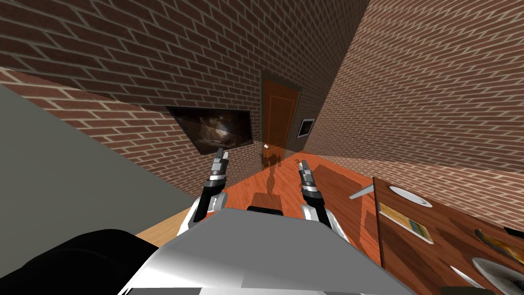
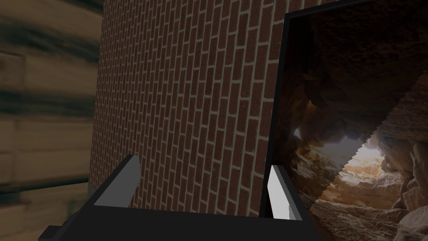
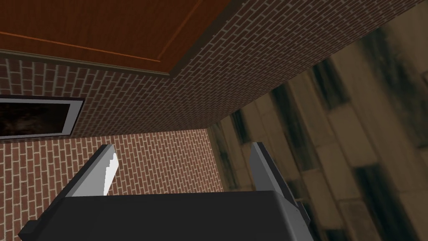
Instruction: Pull the door open
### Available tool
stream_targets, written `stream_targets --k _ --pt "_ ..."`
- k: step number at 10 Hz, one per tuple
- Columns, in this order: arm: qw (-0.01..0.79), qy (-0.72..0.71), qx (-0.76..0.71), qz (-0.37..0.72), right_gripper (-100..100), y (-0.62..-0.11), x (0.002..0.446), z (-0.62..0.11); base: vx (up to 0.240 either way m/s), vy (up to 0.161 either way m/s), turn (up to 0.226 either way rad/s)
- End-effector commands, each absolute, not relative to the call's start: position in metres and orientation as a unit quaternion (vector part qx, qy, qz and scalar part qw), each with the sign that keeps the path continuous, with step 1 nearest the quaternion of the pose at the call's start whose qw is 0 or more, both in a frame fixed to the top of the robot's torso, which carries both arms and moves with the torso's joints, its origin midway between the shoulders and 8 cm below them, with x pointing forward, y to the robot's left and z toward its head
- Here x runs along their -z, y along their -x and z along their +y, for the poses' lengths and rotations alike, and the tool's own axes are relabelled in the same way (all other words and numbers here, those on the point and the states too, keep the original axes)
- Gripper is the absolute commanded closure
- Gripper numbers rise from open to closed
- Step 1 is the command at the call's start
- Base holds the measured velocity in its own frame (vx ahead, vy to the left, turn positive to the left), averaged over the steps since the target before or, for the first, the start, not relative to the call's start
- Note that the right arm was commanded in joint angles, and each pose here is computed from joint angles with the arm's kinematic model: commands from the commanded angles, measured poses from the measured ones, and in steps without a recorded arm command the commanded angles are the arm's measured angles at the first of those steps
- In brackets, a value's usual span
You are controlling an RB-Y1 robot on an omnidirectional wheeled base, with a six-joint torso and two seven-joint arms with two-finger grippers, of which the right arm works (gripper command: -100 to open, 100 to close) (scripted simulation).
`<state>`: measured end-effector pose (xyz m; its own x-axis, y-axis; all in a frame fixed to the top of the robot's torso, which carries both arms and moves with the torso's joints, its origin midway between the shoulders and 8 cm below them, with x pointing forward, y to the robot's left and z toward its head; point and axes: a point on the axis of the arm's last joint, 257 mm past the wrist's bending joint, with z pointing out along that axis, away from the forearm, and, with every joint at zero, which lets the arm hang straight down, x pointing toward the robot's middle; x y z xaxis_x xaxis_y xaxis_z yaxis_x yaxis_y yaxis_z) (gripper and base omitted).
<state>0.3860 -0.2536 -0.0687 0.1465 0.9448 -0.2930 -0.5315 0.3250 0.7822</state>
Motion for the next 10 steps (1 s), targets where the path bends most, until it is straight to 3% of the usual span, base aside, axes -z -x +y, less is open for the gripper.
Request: stream_targets --k 1,10 --pt "0.715 -0.251 -0.508 0.41 -100 -0.391 0.078 -0.252 0.127 0.016 0.026" --pt "0.727 -0.202 -0.452 0.477 -100 -0.415 0.137 -0.234 0.108 0.011 0.019"
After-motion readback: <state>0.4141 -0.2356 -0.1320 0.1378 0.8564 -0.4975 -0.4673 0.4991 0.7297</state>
